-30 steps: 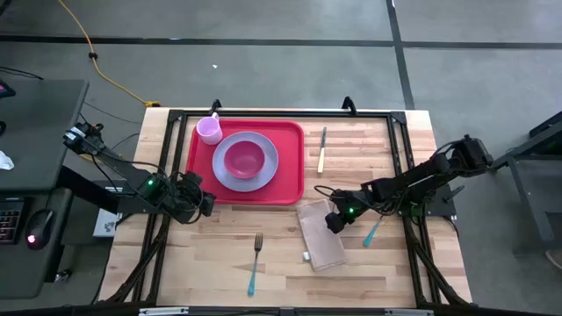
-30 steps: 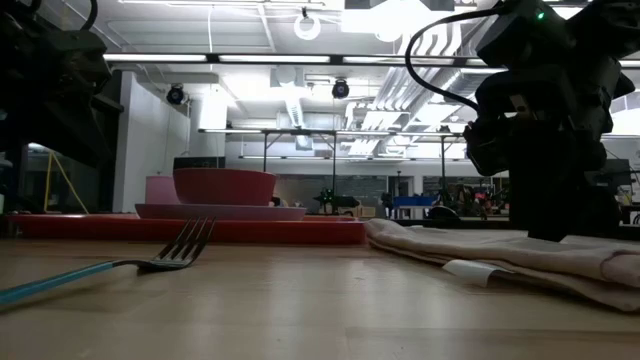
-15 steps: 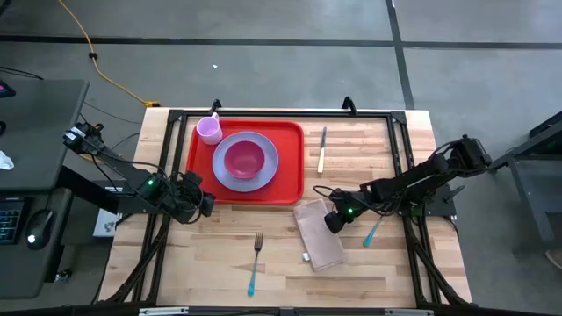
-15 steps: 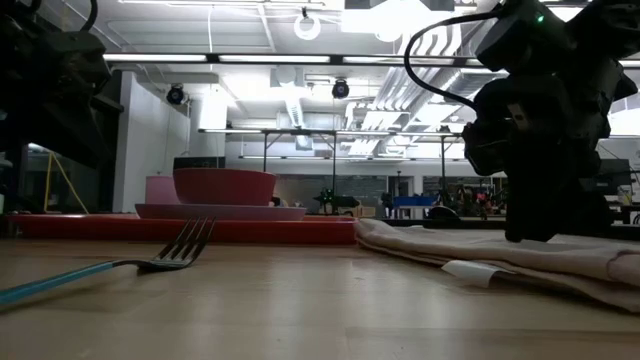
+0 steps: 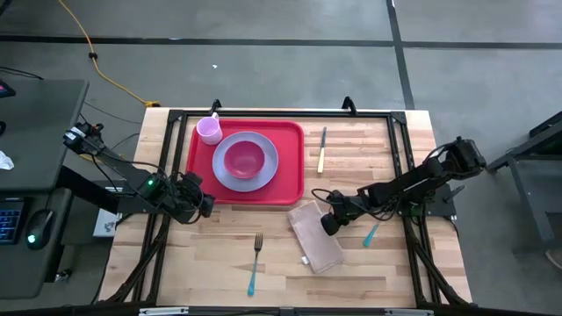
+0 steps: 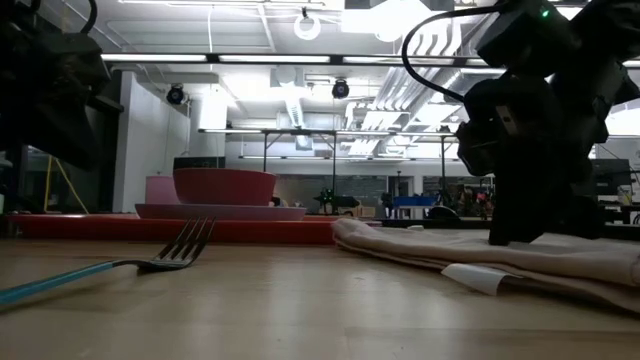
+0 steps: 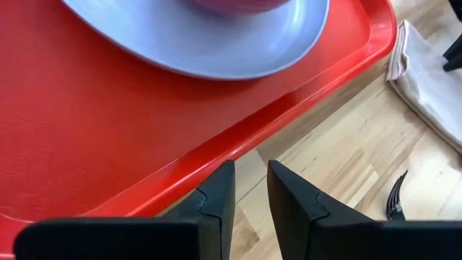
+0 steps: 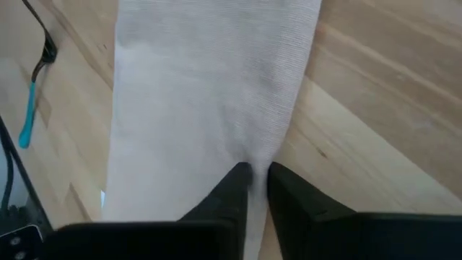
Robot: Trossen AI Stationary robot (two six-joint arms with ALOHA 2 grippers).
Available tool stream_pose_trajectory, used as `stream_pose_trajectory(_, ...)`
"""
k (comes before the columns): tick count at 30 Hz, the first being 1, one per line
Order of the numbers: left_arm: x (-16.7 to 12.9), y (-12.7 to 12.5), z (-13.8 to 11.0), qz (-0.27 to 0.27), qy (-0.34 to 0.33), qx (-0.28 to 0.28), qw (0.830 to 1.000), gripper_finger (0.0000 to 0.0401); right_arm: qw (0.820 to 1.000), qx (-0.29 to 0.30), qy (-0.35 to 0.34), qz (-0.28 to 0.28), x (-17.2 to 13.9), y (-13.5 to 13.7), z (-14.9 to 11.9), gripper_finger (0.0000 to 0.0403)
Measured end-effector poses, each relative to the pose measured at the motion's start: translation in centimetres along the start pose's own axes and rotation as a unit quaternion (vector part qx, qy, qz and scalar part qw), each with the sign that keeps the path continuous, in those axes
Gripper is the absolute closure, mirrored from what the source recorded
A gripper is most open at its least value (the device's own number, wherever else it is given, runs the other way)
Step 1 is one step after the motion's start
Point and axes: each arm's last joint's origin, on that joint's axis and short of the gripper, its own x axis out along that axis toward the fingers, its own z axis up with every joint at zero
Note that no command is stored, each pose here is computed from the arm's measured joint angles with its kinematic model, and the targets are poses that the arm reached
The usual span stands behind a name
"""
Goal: Set up tray
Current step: Put the brown napkin on the red tray to the right of the purple plate
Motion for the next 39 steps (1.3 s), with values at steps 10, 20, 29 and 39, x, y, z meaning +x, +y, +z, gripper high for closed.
stream_pose_trajectory(10,0.0,0.1,-0.1,0.006,0.008,0.004,1.0,0.029,1.0,0.006,-0.006,-0.01,0.0,-0.2,0.1,0.0401)
stream_pose_trajectory(20,0.0,0.2,-0.1,0.009,0.008,0.006,1.0,0.029,1.0,0.006,-0.015,-0.011,-1.5,-0.1,0.2,0.0402)
stream_pose_trajectory(29,0.0,0.2,0.0,0.01,0.007,0.007,1.0,0.029,0.985,-0.105,0.003,-0.133,-4.8,1.8,1.6,0.0403)
stream_pose_trajectory(39,0.0,0.2,0.0,0.008,0.007,0.005,1.0,0.029,0.972,-0.191,-0.05,-0.126,-6.8,4.0,6.0,0.0403)
